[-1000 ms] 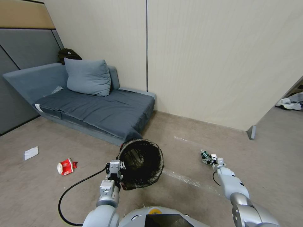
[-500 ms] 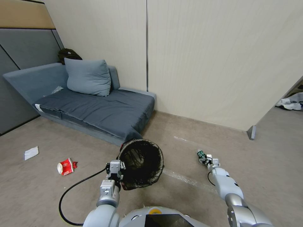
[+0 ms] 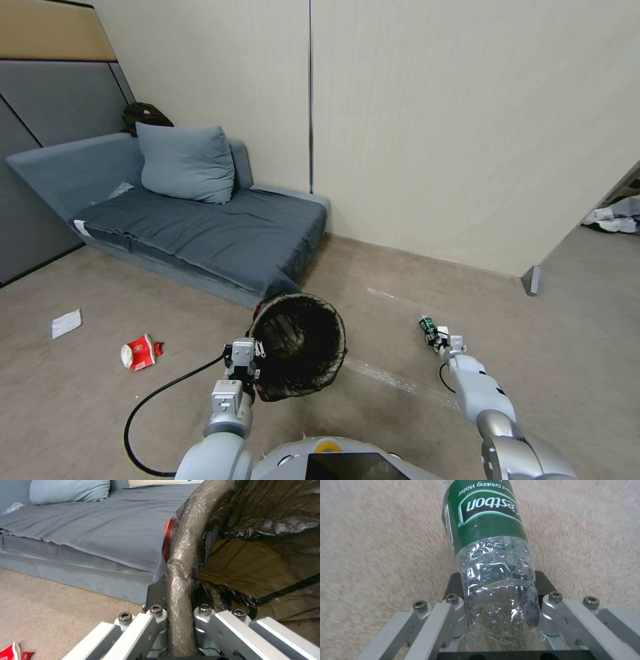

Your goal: Pick up the trash bin, then pick up the garbage from the floor and place it into the trash bin.

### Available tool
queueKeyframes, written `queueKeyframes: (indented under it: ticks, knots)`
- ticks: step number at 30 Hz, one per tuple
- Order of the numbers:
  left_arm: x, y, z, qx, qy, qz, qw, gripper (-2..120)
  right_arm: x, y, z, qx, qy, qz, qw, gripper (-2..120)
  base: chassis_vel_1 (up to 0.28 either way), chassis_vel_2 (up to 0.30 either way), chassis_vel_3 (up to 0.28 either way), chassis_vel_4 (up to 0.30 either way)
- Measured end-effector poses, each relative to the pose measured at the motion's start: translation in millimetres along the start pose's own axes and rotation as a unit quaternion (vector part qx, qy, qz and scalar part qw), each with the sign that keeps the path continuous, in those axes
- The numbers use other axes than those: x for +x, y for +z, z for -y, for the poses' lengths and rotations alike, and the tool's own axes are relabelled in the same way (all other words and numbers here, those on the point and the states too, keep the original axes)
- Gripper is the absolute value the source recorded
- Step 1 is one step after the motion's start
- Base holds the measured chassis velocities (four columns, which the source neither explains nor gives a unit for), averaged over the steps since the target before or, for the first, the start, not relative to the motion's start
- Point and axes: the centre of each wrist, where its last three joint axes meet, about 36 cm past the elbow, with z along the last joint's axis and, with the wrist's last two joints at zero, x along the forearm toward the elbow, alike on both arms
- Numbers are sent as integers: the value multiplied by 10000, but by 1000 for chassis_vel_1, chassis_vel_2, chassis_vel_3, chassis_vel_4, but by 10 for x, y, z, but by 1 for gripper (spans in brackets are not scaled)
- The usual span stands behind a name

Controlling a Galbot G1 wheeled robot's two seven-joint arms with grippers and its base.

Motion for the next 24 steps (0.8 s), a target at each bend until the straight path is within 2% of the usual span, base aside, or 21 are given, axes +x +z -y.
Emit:
queueKeyframes:
  ticks: [3,4,6,7,8,10,12,14,15,16,18,19,20,22,23,24]
  knots:
    - [-11,22,13,0,18,-27,10000,2,169,-73,-147,-18,-52,465,9989,25,0,0,0,0]
    - [-11,22,13,0,18,-27,10000,2,169,-73,-147,-18,-52,465,9989,25,0,0,0,0]
    - [-25,24,18,14,36,-19,10000,2,331,-264,-307,-22,-134,950,9954,25,0,0,0,0]
    - [-32,24,16,16,40,-11,10000,2,486,-439,-448,10,-231,1355,9905,25,0,0,0,0]
    - [-32,24,16,16,40,-11,10000,2,486,-439,-448,10,-231,1355,9905,25,0,0,0,0]
    - [-36,38,19,13,46,-33,10000,2,686,-649,-602,50,-369,1805,9829,25,0,0,0,0]
    - [-40,56,27,9,62,-62,10000,2,1063,-913,-838,133,-622,2424,9681,25,0,0,0,0]
    - [-40,57,28,9,65,-63,10000,2,1158,-960,-891,163,-687,2549,9644,25,0,0,0,0]
    - [-44,57,32,11,75,-59,10000,2,1501,-1149,-1062,279,-919,3015,9486,25,0,0,0,0]
    - [-44,57,32,11,75,-59,10000,2,1501,-1149,-1062,279,-919,3015,9486,25,0,0,0,0]
    - [-47,60,39,16,91,-61,9999,2,1793,-1295,-1201,370,-1134,3364,9342,25,0,0,0,0]
    - [-51,68,47,14,117,-68,9999,2,2062,-1402,-1342,438,-1369,3628,9207,25,0,0,0,0]
    - [-51,68,47,14,117,-68,9999,2,2062,-1402,-1342,438,-1369,3628,9207,25,0,0,0,0]
    - [-54,73,61,23,148,-73,9999,2,2352,-1532,-1488,514,-1646,3953,9022,25,0,0,0,0]
    - [-54,74,76,47,187,-84,9998,2,2576,-1624,-1601,558,-1906,4202,8854,25,0,0,0,0]
    - [-55,74,86,69,210,-97,9997,2,2709,-1661,-1676,566,-2121,4318,8749,25,0,0,0,0]
